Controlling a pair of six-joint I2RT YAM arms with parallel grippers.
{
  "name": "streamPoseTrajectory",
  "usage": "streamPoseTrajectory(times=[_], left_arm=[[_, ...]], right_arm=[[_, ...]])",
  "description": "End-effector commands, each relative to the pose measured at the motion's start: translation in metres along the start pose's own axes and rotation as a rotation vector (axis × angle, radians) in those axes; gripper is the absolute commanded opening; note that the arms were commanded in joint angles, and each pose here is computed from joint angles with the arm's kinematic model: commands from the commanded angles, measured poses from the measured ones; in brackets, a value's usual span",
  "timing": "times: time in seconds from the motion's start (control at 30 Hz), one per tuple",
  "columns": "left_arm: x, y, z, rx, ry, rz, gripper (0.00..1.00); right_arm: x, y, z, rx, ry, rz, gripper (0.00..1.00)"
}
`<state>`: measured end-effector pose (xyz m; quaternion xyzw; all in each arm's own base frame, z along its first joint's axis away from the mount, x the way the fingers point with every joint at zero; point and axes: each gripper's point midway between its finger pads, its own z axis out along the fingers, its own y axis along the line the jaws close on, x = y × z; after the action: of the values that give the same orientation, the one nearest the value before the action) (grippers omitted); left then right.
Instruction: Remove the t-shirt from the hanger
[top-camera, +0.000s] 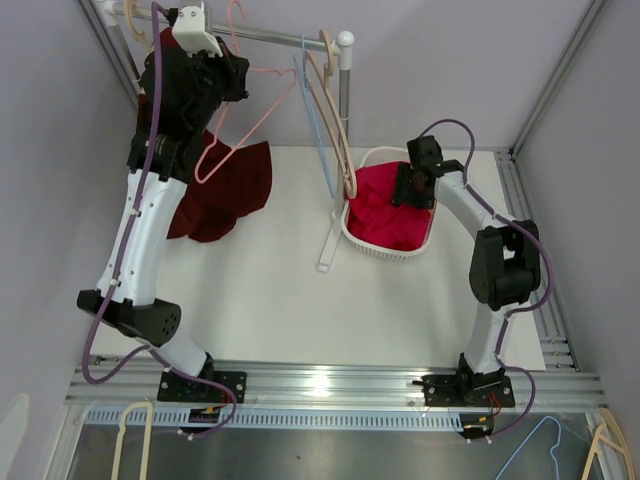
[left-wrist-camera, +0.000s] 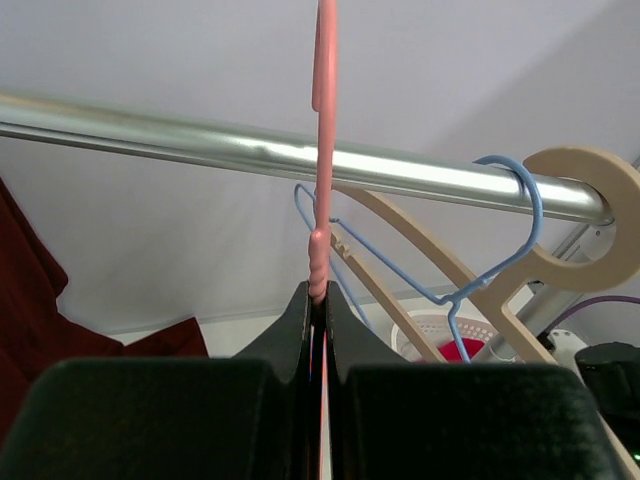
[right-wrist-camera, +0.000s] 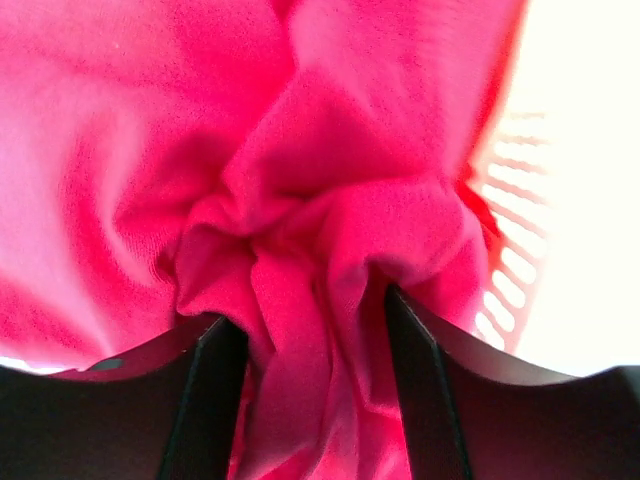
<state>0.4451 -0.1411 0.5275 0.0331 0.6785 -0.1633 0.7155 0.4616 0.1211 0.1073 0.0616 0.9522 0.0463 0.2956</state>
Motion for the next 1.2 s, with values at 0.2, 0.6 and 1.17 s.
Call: streamPoseTrajectory(times=[0.2,0.6,1.17], left_arm=[[-0.02,-0.005,0.006,0.028,-0.055,0.007,0.01],[0.015,-0.009,0.036,0.062,0.021,0.0,0.01],[0.027,-0.034,0.043,0.092,0.046,0.039,0.41]], right_arm=[[-0.043,-0.023,-0.077,0.09,-0.154,0.003,0.8],[-0.065,-0.02,-0.117,0.046,-0.313,0.048,0.87],[-0.066,-0.014,-0.129,-0.013,-0.355,0.049,0.92]])
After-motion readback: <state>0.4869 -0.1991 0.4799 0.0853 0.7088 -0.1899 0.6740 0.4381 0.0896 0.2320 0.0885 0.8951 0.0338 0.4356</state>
